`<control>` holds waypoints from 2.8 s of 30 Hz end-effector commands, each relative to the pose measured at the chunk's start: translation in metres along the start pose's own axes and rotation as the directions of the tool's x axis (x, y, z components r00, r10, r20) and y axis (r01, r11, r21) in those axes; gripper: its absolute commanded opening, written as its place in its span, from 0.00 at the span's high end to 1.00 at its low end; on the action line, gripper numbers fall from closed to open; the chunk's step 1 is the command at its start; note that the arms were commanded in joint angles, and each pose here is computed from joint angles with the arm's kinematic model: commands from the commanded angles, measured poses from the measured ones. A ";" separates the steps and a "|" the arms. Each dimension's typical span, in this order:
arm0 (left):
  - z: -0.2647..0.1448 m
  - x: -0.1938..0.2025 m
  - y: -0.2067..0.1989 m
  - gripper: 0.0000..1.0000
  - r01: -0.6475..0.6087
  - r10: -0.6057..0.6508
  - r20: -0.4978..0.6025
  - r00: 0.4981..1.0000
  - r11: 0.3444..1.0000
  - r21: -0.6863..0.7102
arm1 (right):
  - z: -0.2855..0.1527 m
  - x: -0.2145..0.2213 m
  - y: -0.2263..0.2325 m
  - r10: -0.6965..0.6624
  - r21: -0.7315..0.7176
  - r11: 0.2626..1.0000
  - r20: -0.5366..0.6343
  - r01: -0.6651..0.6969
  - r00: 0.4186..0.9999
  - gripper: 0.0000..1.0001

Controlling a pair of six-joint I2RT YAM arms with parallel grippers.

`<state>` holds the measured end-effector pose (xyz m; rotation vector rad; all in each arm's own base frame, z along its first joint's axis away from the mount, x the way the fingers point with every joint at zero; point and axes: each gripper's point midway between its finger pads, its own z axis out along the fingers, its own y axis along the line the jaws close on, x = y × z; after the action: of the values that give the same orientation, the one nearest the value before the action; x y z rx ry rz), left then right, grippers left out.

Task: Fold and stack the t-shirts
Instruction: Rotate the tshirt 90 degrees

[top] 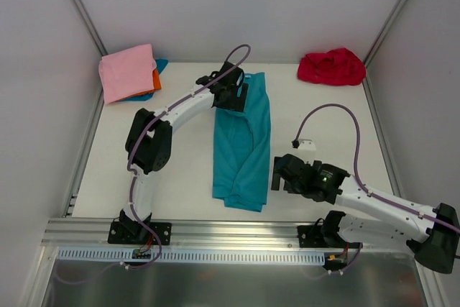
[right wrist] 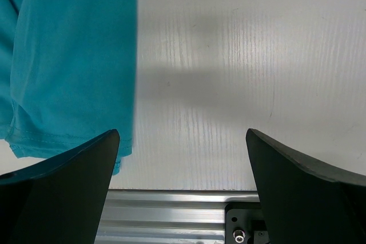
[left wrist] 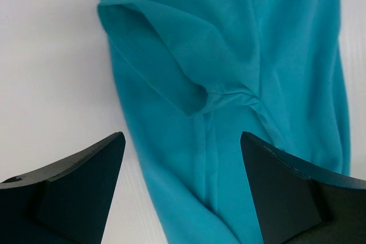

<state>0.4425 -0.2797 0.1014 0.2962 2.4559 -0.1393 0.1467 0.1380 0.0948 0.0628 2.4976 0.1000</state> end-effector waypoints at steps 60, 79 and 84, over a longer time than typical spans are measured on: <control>0.037 -0.015 -0.032 0.28 0.010 -0.008 -0.017 1.000 0.989 0.149 | 0.027 0.006 0.000 -0.009 0.019 1.000 -0.080 0.010 0.997 0.01; 0.052 0.001 -0.035 0.92 0.020 -0.009 -0.068 0.998 0.986 0.166 | 0.030 0.006 -0.006 -0.003 0.031 1.000 -0.093 0.006 0.996 0.01; 0.045 -0.004 -0.030 1.00 0.016 -0.008 -0.052 0.999 0.988 0.152 | 0.032 0.008 -0.006 -0.005 0.032 0.999 -0.099 0.009 0.995 0.00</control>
<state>0.4592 -0.3235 0.0547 0.3663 2.5256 -0.3271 0.1572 0.1349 0.0651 0.0684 2.6039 0.0672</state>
